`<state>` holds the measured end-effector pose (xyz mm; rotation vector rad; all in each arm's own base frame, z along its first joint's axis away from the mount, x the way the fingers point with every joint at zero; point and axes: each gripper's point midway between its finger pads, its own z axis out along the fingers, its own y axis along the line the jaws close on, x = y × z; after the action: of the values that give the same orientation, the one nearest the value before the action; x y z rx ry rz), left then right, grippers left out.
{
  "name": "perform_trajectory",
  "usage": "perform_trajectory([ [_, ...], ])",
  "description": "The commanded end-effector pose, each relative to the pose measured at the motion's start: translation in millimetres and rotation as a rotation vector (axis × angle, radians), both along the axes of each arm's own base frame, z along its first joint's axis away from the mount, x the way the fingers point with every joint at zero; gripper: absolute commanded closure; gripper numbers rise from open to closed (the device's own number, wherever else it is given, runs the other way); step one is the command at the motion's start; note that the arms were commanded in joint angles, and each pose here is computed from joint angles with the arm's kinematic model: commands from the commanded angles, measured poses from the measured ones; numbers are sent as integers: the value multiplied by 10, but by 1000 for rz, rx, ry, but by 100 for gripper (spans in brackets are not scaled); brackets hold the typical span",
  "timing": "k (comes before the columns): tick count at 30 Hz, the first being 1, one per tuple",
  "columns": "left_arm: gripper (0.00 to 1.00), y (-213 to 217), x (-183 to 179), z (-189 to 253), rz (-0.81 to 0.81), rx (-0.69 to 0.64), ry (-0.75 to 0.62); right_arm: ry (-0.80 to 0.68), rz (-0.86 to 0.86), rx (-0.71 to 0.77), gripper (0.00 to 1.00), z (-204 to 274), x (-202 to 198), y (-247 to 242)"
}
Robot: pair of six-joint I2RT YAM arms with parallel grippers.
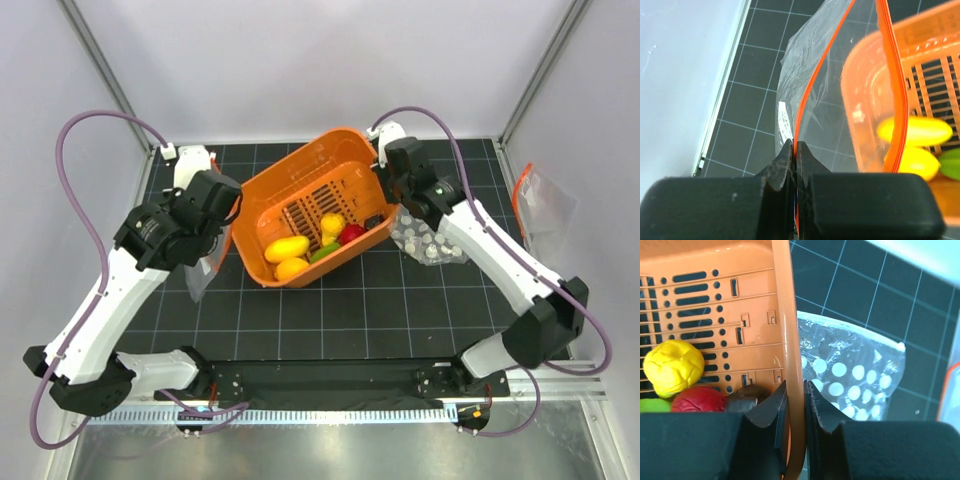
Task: Place the food in the zip-top bag and seal the zipper
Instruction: Adjust the bin at the center of the board.
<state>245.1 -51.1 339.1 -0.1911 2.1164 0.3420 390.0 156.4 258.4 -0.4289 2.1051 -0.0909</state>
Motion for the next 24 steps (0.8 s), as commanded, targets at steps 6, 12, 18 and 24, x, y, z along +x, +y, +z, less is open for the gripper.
perform_trajectory([
  [6,100,16,-38,-94,-23,2,32,-357,166,-33,94,625,-45,-12],
  [12,100,-13,-27,-132,-31,-1,44,-183,244,119,95,130,425,264],
  [18,100,-15,-68,-188,-48,5,74,-90,101,231,95,-113,1162,86],
  [24,100,-18,-47,-187,-58,32,88,-40,61,217,76,-280,1346,-10],
])
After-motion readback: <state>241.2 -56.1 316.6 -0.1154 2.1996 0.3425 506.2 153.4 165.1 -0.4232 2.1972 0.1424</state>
